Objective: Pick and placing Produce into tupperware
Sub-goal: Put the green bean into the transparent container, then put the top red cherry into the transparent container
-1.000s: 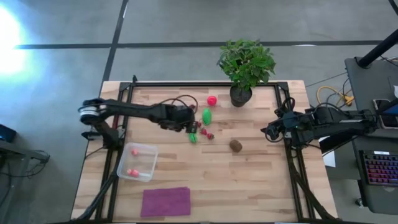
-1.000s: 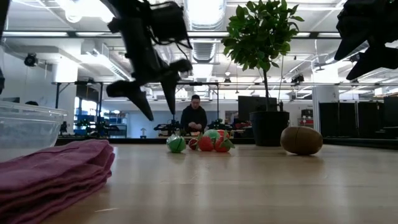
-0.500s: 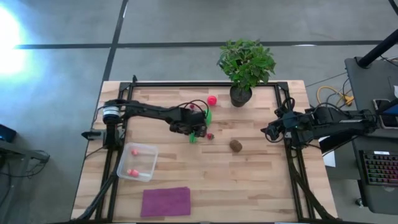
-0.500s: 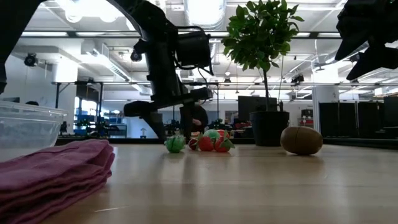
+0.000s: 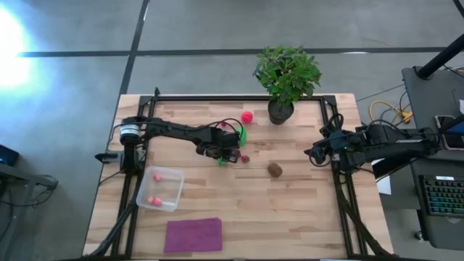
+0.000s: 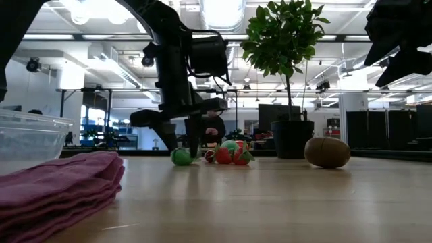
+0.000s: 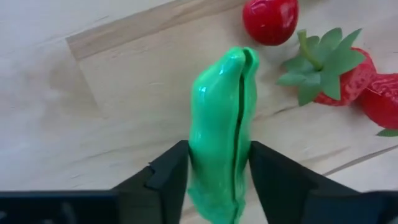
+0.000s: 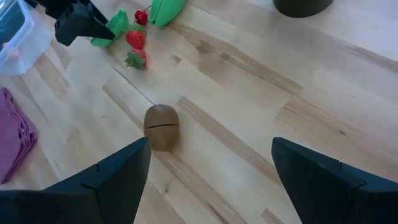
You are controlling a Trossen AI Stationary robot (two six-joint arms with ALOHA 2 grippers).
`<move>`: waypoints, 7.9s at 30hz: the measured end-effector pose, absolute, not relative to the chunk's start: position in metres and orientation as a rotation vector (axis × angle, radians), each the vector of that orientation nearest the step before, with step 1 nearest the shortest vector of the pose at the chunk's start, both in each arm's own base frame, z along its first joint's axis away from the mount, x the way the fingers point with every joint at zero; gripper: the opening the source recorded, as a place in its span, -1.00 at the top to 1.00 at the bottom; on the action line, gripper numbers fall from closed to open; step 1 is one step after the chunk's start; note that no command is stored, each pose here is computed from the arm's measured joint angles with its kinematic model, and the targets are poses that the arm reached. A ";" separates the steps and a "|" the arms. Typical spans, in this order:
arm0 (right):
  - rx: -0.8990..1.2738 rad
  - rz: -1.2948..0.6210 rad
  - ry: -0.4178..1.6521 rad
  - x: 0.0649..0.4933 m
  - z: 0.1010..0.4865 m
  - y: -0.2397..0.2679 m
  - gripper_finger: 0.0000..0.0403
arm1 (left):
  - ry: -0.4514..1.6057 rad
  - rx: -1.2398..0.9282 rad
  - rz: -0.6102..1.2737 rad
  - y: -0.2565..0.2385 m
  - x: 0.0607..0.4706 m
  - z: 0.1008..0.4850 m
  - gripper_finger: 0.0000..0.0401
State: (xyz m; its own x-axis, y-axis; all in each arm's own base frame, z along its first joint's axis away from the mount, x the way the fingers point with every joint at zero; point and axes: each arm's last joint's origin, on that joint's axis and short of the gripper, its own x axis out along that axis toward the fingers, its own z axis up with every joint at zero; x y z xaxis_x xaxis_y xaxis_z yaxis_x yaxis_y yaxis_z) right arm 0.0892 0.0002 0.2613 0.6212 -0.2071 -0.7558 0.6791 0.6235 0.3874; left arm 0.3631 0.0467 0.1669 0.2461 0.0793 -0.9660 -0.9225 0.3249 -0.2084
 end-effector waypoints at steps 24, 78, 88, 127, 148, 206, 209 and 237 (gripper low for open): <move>0.727 -0.567 0.731 0.089 0.260 0.000 -0.62 | 1.086 -0.863 0.866 0.030 0.311 0.251 0.47; 0.730 -0.561 0.740 0.089 0.259 0.000 -0.62 | 0.906 -0.481 0.529 -0.082 0.233 0.297 -0.24; 0.762 -0.575 0.733 0.089 0.258 0.000 -0.62 | 0.946 -0.032 0.400 0.025 0.279 0.295 -0.03; 0.890 -0.682 0.673 0.089 0.256 -0.001 -0.62 | 1.315 0.308 -0.094 0.201 0.367 0.206 0.00; 0.889 -0.693 0.688 0.089 0.251 -0.001 -0.62 | 1.346 0.224 -0.071 0.221 0.363 0.184 0.00; 0.896 -0.700 0.690 0.090 0.249 -0.001 -0.62 | 1.361 0.160 -0.016 0.209 0.366 0.170 0.34; 0.898 -0.701 0.689 0.090 0.249 -0.001 -0.62 | 1.364 0.159 -0.017 0.209 0.366 0.170 0.44; 0.894 -0.691 0.700 0.090 0.248 0.000 -0.62 | 1.354 0.044 0.073 0.185 0.366 0.196 0.59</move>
State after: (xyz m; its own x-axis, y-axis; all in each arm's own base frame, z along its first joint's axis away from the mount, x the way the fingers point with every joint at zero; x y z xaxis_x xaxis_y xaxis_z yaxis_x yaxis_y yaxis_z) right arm 0.0896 -0.0005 0.2483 0.5839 -0.2351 -0.7770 0.7739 0.4502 0.4454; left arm 0.3664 0.1854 0.1959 0.2130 0.0781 -0.9739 -0.0277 0.9969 0.0739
